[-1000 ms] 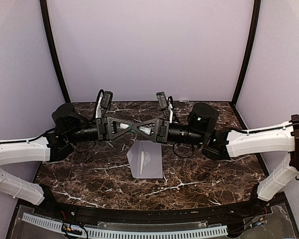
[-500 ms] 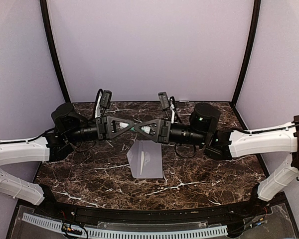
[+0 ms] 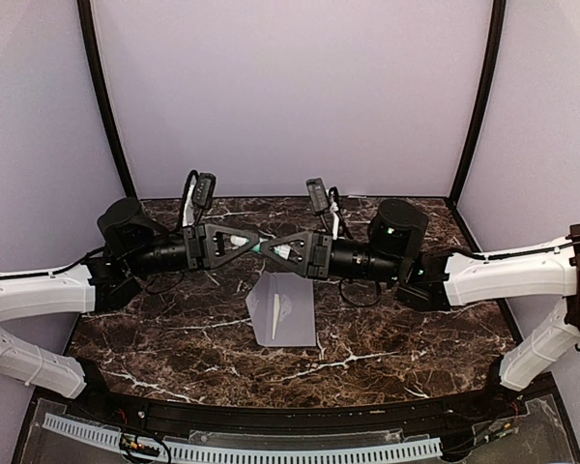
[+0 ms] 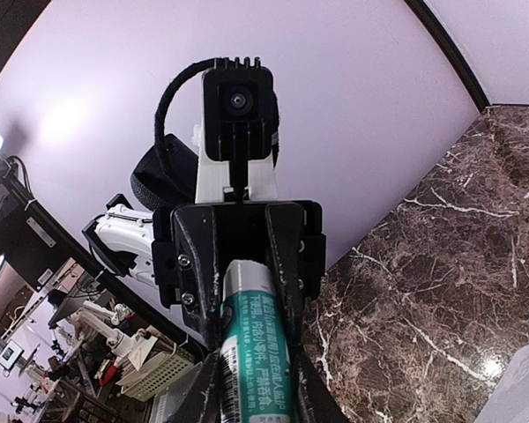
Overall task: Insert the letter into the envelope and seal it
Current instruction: Adjust the solid glue.
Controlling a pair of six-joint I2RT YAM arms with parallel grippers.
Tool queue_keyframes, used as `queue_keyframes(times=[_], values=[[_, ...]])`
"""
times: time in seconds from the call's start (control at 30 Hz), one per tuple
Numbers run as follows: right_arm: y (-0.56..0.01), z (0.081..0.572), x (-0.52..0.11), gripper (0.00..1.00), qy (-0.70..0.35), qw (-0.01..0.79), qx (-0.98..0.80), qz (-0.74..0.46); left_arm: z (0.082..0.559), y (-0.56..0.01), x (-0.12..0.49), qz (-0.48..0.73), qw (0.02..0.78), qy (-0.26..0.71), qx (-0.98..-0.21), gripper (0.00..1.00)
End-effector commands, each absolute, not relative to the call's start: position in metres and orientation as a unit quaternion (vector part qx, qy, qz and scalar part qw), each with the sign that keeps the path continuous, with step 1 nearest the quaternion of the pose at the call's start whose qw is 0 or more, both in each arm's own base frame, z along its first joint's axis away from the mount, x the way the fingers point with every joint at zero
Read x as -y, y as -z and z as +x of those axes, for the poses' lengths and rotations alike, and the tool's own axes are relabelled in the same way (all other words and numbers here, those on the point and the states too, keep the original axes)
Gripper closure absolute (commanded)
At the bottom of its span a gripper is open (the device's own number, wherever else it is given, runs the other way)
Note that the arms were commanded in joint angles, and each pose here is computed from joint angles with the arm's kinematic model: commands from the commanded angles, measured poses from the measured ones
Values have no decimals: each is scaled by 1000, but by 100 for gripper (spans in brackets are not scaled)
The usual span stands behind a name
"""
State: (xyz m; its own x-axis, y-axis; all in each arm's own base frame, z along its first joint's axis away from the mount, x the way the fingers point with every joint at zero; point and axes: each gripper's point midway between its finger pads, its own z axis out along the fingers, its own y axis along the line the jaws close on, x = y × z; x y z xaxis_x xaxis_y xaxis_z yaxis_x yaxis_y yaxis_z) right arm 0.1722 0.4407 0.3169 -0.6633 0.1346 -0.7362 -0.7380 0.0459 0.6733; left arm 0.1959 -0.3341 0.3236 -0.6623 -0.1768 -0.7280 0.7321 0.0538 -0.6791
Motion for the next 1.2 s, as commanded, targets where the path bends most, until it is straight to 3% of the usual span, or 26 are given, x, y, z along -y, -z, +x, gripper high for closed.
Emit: queue_keyframes(times=[0.0,0.73,0.97,1.03,1.17], values=[[-335,169,-443,76,-663,348,-618,-238,190,-340,334,237,358,662,-615,100],[-341,169,-446,77,-673,346,-609,-238,181,-334,347,251,339,672,-608,100],[-340,173,-437,91,-660,364,-616,-227,182,-336,344,252,354,660,-612,100],[-338,175,-432,92,-651,374,-622,-222,184,-335,341,248,361,650,-622,92],[-334,182,-419,93,-618,398,-644,-213,194,-325,336,230,366,622,-653,56]])
